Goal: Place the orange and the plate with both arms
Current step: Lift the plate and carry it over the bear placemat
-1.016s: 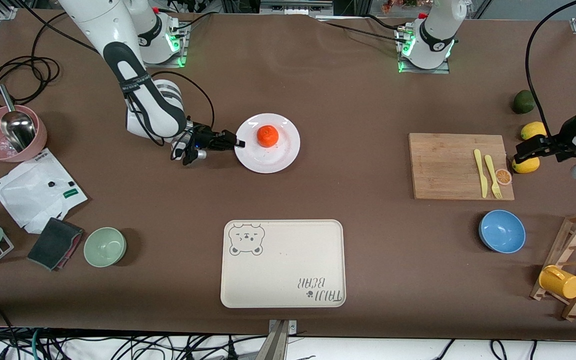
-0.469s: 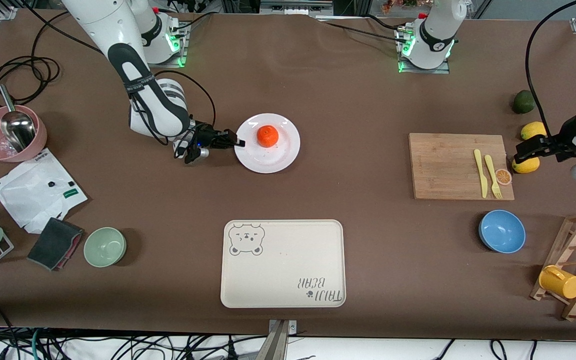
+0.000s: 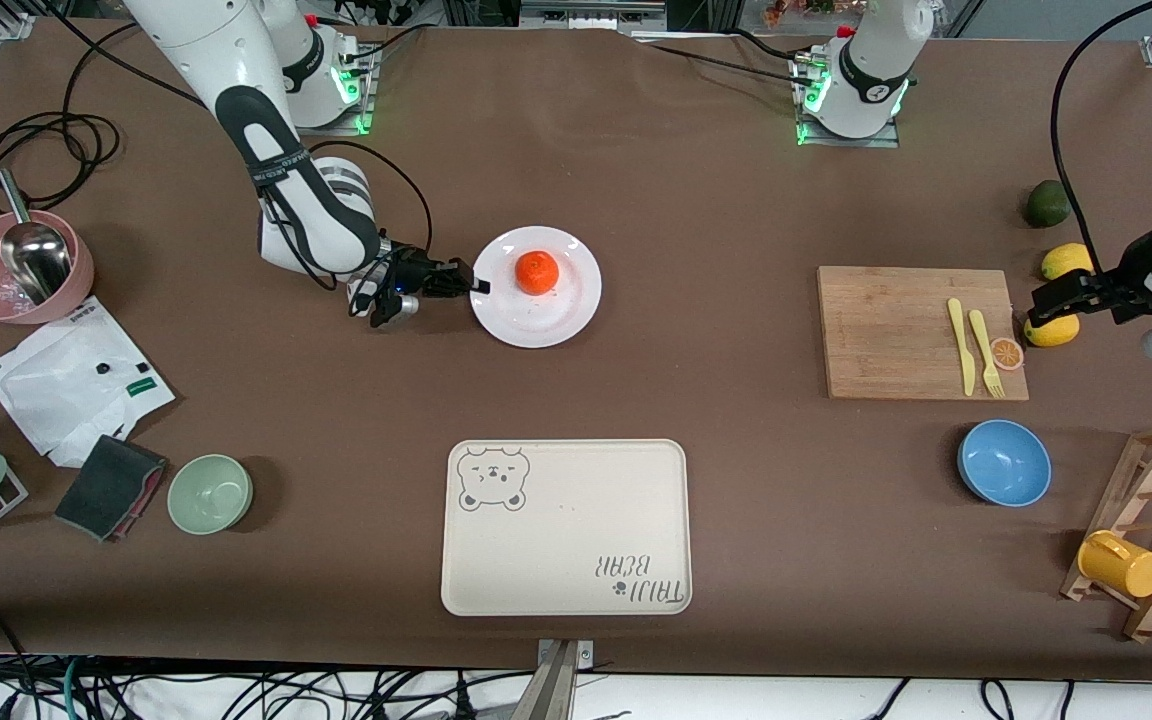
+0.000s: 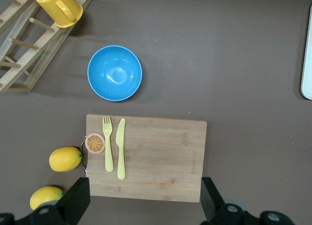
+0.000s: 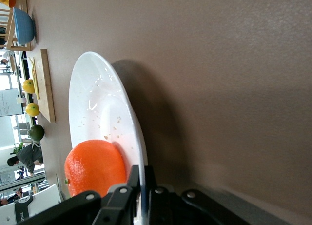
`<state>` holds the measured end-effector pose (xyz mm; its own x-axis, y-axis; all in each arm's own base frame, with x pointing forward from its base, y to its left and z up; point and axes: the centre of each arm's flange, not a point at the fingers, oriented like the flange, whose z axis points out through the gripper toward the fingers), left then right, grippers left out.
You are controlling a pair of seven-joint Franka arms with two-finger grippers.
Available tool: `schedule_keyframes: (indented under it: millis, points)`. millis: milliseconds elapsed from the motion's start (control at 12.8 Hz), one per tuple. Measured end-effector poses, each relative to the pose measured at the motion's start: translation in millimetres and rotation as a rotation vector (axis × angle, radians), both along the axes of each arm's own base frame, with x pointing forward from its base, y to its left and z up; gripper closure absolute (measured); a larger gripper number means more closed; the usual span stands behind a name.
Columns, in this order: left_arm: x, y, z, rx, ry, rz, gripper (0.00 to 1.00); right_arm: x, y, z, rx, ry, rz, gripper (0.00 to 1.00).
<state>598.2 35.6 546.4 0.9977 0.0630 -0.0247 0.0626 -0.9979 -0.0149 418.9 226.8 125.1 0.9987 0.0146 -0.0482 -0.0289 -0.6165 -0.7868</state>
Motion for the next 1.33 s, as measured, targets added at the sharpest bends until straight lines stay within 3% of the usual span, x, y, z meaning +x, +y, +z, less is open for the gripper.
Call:
schedule_keyframes:
  millis: [391,625,1016,1328]
  points:
    - [0.0,0.0,0.0,0.0,0.0,0.0,0.0,1.4,0.7,2.2,0.002,-0.006,0.0,0.94]
    - [0.0,0.0,0.0,0.0,0.0,0.0,0.0,17.5,6.0,12.2,0.017,-0.015,-0.029,0.95]
    - [0.0,0.0,0.0,0.0,0.0,0.0,0.0,78.3,24.2,44.5,0.073,-0.016,-0.139,0.96]
    - [0.1,0.0,0.3,0.0,-0.001,0.0,0.0,153.6,43.1,56.4,0.15,-0.03,-0.223,0.96]
